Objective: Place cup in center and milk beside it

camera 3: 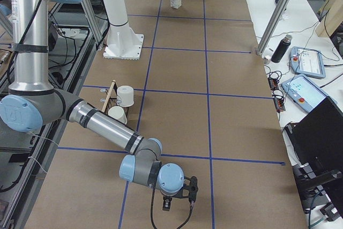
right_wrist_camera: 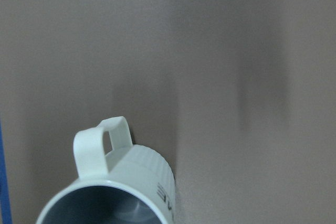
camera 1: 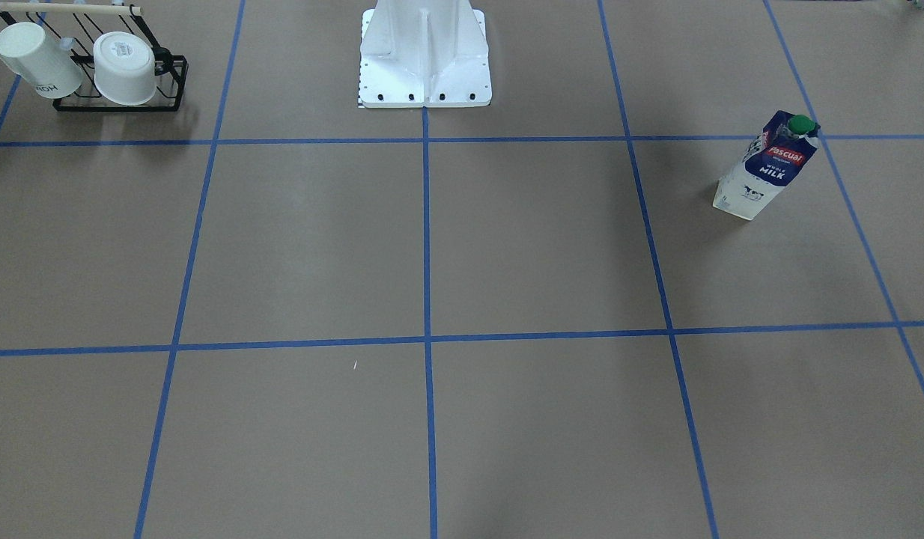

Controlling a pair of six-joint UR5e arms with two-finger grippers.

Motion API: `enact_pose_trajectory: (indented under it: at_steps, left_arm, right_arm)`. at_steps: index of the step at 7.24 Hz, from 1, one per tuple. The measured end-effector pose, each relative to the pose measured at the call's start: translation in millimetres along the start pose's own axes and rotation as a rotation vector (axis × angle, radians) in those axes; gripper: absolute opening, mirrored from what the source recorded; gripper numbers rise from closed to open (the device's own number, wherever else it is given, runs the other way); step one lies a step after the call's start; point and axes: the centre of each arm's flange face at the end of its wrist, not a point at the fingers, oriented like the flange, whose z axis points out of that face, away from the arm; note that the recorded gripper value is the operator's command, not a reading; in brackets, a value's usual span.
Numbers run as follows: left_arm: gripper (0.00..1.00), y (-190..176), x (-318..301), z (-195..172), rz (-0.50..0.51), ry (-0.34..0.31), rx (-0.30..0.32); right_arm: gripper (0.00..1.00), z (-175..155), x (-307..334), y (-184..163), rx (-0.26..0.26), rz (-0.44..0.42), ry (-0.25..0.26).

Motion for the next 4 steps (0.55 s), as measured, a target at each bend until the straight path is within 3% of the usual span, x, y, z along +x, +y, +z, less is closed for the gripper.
enact_pose_trajectory:
  at_steps: [1, 2, 4]
  left_arm:
    - [0.98, -0.1, 0.1, -0.1, 0.000, 0.000, 0.000]
    - [0.98, -0.3, 0.3, -0.2, 0.001, 0.000, 0.001]
    - [0.98, -0.3, 0.2, -0.1, 0.001, 0.000, 0.001]
  right_arm:
    - [0.12, 6.0, -2.1, -0.2, -0.008, -0.010, -0.003]
    - [0.00, 10.6, -2.1, 0.4, -0.012, -0.016, -0.006]
    - [0.00, 17.7, -4.3, 0.1, -0.024, -0.025, -0.006]
